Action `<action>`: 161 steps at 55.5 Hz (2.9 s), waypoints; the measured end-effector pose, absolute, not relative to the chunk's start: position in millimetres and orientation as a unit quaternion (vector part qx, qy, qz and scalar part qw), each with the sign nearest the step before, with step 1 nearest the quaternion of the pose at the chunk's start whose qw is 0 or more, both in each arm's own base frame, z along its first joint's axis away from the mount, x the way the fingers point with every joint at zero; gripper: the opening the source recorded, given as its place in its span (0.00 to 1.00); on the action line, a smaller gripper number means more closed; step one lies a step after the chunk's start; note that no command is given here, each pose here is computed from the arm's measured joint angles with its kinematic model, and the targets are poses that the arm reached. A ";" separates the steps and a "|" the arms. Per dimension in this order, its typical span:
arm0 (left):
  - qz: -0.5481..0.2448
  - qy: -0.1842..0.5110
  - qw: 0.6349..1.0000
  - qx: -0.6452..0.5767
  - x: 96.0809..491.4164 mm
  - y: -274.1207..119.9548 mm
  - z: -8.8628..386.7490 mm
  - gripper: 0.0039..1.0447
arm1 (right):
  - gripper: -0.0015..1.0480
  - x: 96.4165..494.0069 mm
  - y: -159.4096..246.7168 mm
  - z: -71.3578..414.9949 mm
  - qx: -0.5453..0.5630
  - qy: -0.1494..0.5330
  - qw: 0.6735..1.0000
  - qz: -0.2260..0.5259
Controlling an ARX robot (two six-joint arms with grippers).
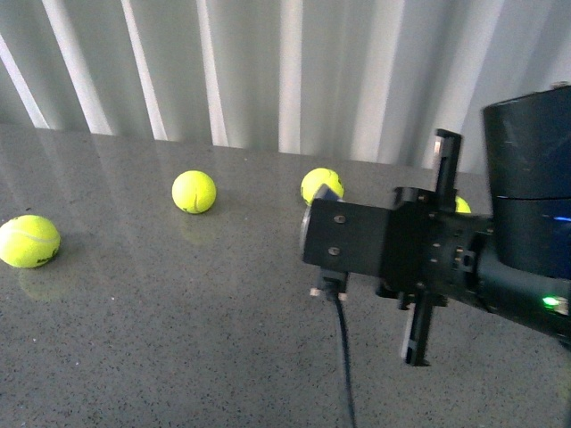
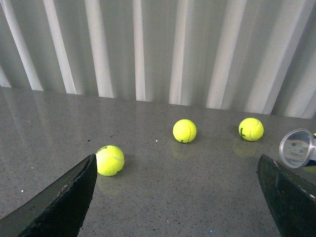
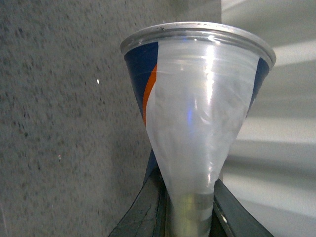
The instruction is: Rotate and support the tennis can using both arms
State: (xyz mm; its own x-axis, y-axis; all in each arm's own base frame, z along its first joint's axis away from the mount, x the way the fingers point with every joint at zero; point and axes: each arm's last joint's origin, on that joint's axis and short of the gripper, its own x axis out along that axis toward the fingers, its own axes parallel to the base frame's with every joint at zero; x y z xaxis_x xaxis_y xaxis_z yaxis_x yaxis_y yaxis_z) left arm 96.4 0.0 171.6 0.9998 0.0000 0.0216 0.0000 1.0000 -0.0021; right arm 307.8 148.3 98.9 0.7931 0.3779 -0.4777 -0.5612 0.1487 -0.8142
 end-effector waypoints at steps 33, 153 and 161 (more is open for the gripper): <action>0.000 -0.011 1.000 -0.001 96.4 0.0 171.6 0.94 | 0.11 349.6 217.0 64.6 -0.529 0.115 0.743 0.394; 0.000 -0.011 1.000 -0.001 96.4 0.0 171.6 0.94 | 0.93 306.6 108.1 132.0 -0.379 0.132 0.885 0.236; 0.000 -0.011 1.000 -0.001 96.4 0.0 171.6 0.94 | 0.93 281.2 52.3 156.8 -0.355 0.114 0.926 0.060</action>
State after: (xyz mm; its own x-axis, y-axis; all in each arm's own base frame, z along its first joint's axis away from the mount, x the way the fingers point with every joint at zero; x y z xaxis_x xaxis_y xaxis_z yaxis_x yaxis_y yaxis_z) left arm 96.4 0.0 171.6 0.9998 0.0000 0.0216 0.0001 1.0000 -0.0025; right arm 281.2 52.3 156.8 0.9665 0.0307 -0.2547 -0.1932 0.7405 -0.6436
